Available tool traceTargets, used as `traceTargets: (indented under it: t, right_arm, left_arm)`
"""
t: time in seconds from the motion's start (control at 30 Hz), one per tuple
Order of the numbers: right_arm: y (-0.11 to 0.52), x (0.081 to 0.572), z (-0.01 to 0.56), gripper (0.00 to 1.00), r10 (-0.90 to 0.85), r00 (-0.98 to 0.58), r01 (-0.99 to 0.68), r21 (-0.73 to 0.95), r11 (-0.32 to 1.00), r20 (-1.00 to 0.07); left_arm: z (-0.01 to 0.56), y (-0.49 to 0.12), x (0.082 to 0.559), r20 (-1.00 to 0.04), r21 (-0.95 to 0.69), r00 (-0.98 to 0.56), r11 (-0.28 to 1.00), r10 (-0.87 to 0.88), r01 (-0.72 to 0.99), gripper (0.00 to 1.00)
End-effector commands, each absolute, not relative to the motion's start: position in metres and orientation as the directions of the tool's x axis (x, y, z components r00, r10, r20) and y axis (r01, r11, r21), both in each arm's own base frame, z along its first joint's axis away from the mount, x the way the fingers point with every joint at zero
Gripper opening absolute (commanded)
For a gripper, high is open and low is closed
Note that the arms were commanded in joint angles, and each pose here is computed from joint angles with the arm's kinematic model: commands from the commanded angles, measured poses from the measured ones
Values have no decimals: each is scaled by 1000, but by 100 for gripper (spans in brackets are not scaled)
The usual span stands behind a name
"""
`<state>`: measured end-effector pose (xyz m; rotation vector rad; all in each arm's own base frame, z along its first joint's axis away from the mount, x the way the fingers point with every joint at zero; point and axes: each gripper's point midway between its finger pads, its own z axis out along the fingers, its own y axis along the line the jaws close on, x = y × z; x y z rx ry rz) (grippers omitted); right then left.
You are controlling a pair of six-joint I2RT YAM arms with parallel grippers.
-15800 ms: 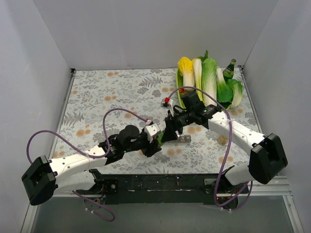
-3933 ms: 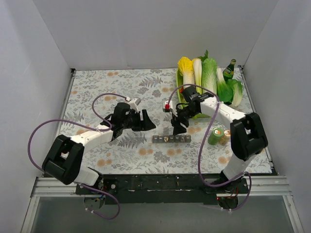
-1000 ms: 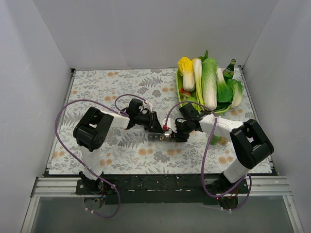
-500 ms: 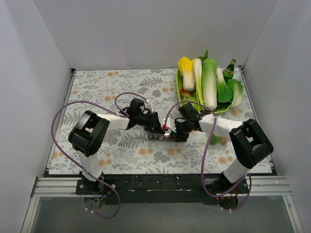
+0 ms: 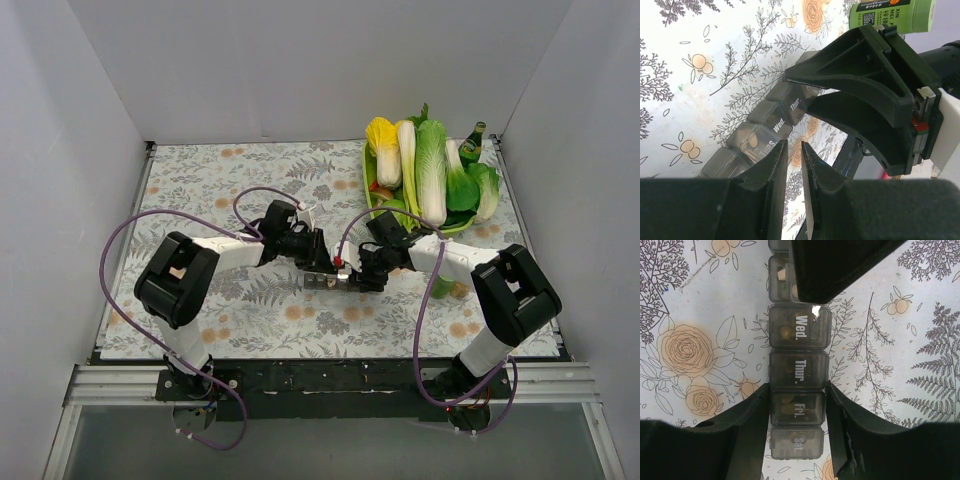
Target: Sort the pills into containers
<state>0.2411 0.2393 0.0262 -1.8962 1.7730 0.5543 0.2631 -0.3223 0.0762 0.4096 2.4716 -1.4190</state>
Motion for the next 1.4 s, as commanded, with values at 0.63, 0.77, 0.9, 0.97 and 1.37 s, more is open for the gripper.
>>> traceTargets:
  t: [0.63, 0.77, 0.9, 0.97, 1.37]
  right_arm:
    - [229, 229, 8, 53, -848, 15, -1000, -2, -17, -530]
    - [231, 230, 14, 61, -842, 17, -1000, -6, -16, -538]
    - [233, 232, 23, 75, -836, 24, -1000, -19, -16, -548]
    - [235, 234, 31, 87, -830, 32, -999, -30, -18, -557]
    - [243, 248, 100, 96, -790, 95, -990, -140, -13, -606]
  left_arm:
    - [60, -318, 267, -359, -658, -924, 666, 134, 352, 16]
    - [97, -322, 279, -451, -663, -890, 643, 65, 383, 25]
    - [124, -318, 286, -520, -655, -854, 639, 7, 404, 34]
    - [136, -313, 288, -555, -646, -832, 641, -22, 414, 40]
    - [210, -230, 305, -787, -524, -558, 761, -263, 382, 93]
